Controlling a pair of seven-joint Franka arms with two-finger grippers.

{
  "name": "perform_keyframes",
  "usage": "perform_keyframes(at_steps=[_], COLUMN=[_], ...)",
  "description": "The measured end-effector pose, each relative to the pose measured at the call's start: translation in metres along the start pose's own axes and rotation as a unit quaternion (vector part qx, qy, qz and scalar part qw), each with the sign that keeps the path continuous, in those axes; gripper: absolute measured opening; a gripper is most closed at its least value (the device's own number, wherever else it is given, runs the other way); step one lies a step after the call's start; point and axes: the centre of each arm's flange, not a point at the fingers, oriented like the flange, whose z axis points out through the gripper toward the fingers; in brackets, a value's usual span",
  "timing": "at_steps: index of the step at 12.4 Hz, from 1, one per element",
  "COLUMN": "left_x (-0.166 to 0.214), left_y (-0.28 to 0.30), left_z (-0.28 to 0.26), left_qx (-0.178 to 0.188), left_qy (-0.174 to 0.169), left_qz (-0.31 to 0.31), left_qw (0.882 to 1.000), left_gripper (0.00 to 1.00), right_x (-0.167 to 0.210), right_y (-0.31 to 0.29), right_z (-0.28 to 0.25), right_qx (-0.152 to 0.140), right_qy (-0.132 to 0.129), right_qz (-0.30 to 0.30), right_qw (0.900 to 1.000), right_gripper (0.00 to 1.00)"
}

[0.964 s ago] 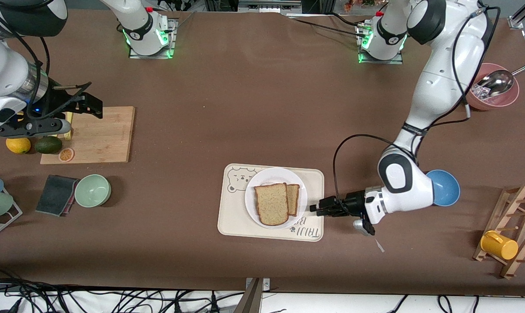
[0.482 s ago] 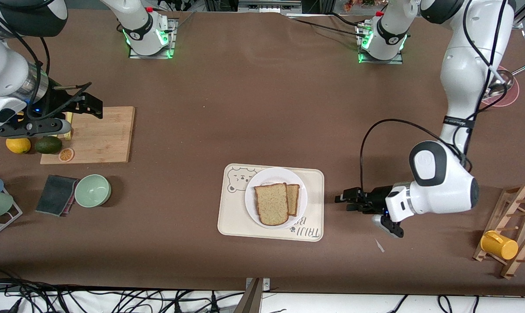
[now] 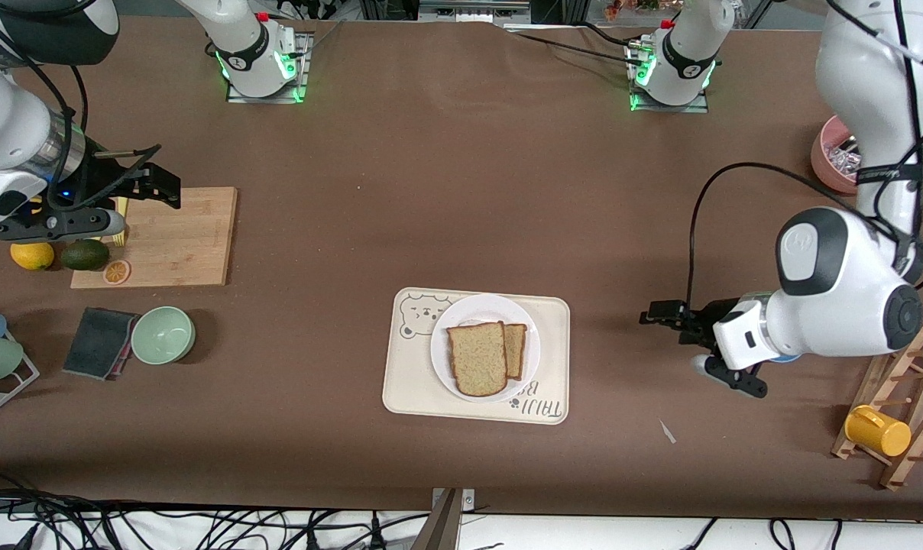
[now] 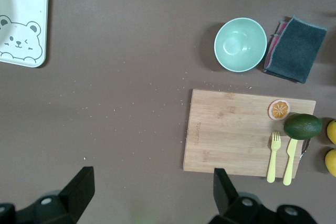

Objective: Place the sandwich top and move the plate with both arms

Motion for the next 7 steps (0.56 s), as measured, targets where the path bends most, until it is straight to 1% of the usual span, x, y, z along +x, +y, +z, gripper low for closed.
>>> perform_keyframes(at_steps=[2,3,4,5,7], left_x=[-0.013,-0.020,-0.029,-0.039,-0.061], left_y=[0.012,0.019,0.028,0.037,0.055], left_z=[-0.033,-0.050,-0.067,-0.084,-0.120], left_qx=[0.046,0.071,0.088,0.106,0.153], left_qy=[-0.006,-0.003,-0.002,-0.004,-0.005], left_qz=[-0.022,-0.032,-0.037,-0.038,-0.031], left_qw=[0.999,0.997,0.995,0.994,0.988], left_gripper=[1.00,1.00,1.00,1.00,1.00], right_x=[0.000,0.000,0.001,0.001,0.001], right_y=[0.000,0.000,0.000,0.000,0.000], right_z=[0.000,0.001,0.001,0.002,0.002], right_qx=[0.000,0.000,0.000,0.000,0.000], right_qy=[0.000,-0.001,-0.001,-0.002,-0.002], right_qz=[0.000,0.000,0.000,0.000,0.000], right_qw=[1.000,1.000,1.000,1.000,1.000], right_gripper=[1.00,1.00,1.00,1.00,1.00])
